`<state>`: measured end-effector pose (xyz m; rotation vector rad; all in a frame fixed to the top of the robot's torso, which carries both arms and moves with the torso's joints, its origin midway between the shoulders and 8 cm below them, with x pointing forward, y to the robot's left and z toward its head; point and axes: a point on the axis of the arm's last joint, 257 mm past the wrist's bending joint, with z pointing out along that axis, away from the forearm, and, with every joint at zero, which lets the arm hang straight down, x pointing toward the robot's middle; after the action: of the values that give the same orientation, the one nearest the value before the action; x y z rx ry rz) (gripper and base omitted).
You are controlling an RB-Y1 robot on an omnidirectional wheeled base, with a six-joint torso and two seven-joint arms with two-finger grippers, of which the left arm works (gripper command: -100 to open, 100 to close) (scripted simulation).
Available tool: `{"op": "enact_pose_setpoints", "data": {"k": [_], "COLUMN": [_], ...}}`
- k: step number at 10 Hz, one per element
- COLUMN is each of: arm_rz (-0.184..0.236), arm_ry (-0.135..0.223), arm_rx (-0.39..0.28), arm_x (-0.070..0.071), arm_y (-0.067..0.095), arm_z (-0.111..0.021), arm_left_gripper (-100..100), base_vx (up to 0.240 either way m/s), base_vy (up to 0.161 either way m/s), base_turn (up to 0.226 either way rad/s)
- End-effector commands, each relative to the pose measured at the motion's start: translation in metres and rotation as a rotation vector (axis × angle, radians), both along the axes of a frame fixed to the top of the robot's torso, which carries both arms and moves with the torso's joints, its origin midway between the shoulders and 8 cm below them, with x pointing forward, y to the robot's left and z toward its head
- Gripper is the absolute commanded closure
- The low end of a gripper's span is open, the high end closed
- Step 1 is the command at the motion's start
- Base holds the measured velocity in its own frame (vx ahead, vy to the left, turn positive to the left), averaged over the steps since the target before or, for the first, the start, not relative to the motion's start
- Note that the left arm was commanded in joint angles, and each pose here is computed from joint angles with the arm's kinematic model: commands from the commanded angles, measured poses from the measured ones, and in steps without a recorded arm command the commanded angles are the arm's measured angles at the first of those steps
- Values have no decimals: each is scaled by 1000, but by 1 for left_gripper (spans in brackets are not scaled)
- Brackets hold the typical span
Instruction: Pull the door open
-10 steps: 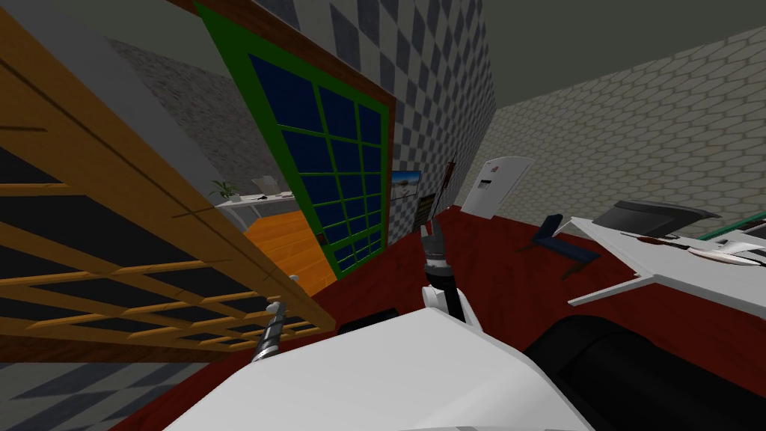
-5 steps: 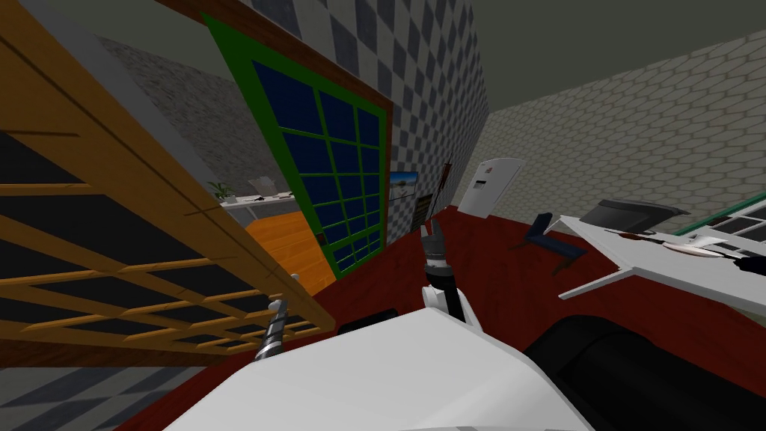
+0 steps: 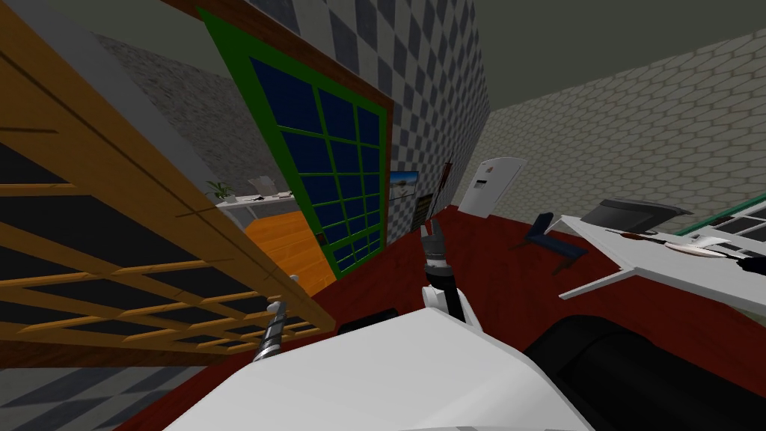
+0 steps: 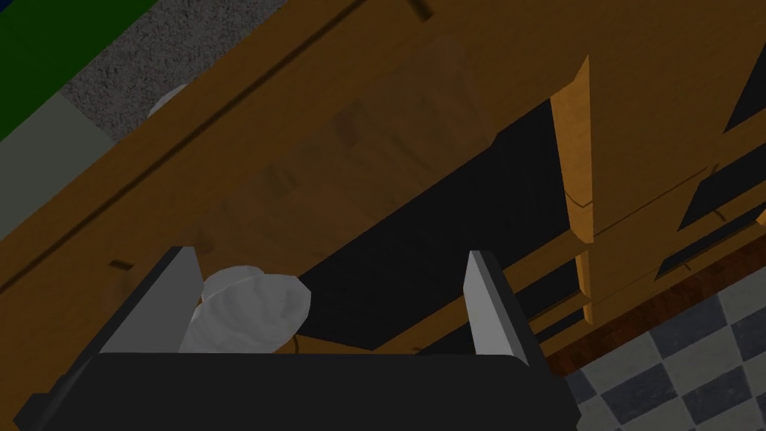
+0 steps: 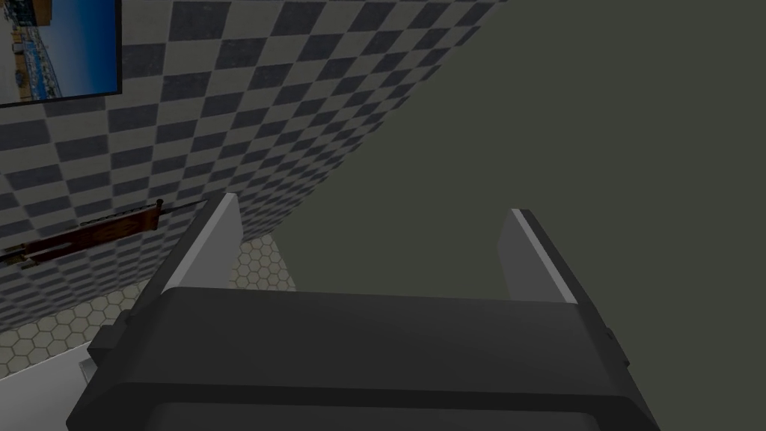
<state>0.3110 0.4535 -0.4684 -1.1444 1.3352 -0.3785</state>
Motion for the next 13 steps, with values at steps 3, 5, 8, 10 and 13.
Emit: {"op": "enact_pose_setpoints", "data": {"k": [3, 5, 8, 10, 13], "arm_rz": [9, 14, 18, 21, 27], "arm_ry": [-43, -68, -83, -100, -134], "arm_rx": [-75, -119, -147, -177, -238], "arm_x": [5, 8, 10, 12, 16], "arm_y": [-2, -2, -3, -4, -5], "arm_z": [2, 3, 4, 5, 7], "arm_left_gripper": [100, 100, 100, 100, 100], "base_vx": [-55, -59, -22, -56, -54], "base_vy": [-2, 31, 9, 30, 23], "base_turn": [-90, -65, -18, -73, -59]}}
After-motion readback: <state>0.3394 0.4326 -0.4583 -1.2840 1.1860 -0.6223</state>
